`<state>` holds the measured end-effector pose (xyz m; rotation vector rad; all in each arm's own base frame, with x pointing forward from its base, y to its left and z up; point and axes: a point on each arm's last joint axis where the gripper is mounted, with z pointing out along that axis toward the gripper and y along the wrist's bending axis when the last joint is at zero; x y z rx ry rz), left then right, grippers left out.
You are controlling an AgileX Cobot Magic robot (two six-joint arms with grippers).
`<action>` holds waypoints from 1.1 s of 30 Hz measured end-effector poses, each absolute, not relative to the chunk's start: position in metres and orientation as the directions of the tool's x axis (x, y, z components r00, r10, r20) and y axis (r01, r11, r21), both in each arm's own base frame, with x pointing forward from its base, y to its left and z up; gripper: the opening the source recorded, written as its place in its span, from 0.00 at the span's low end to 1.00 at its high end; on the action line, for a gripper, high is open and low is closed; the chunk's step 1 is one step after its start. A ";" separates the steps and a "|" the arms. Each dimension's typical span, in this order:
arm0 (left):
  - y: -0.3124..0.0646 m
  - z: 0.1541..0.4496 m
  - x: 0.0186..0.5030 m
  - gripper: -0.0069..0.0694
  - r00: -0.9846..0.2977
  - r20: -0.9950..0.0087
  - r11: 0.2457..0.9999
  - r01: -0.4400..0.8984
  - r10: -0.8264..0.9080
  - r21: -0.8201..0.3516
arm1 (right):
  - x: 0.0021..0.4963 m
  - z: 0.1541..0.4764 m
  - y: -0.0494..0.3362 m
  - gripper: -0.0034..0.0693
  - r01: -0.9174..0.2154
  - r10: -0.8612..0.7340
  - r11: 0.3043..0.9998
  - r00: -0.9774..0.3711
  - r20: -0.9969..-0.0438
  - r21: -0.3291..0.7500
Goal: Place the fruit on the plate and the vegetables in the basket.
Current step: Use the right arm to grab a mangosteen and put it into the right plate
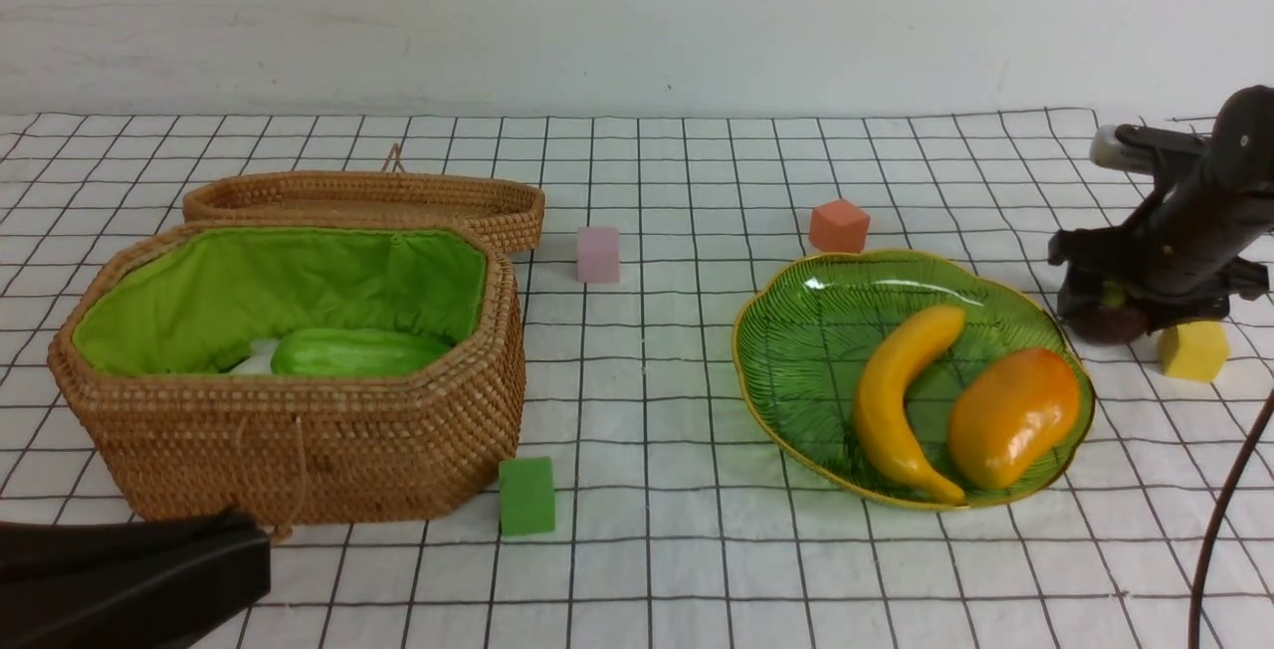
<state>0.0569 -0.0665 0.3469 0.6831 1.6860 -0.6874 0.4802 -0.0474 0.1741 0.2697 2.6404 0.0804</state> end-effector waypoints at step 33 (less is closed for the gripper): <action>-0.048 0.347 0.071 0.09 -0.197 -0.979 0.828 0.556 0.046 -0.073 | 0.391 0.326 0.114 0.85 -0.349 -0.225 0.916 -0.854 -0.470 0.196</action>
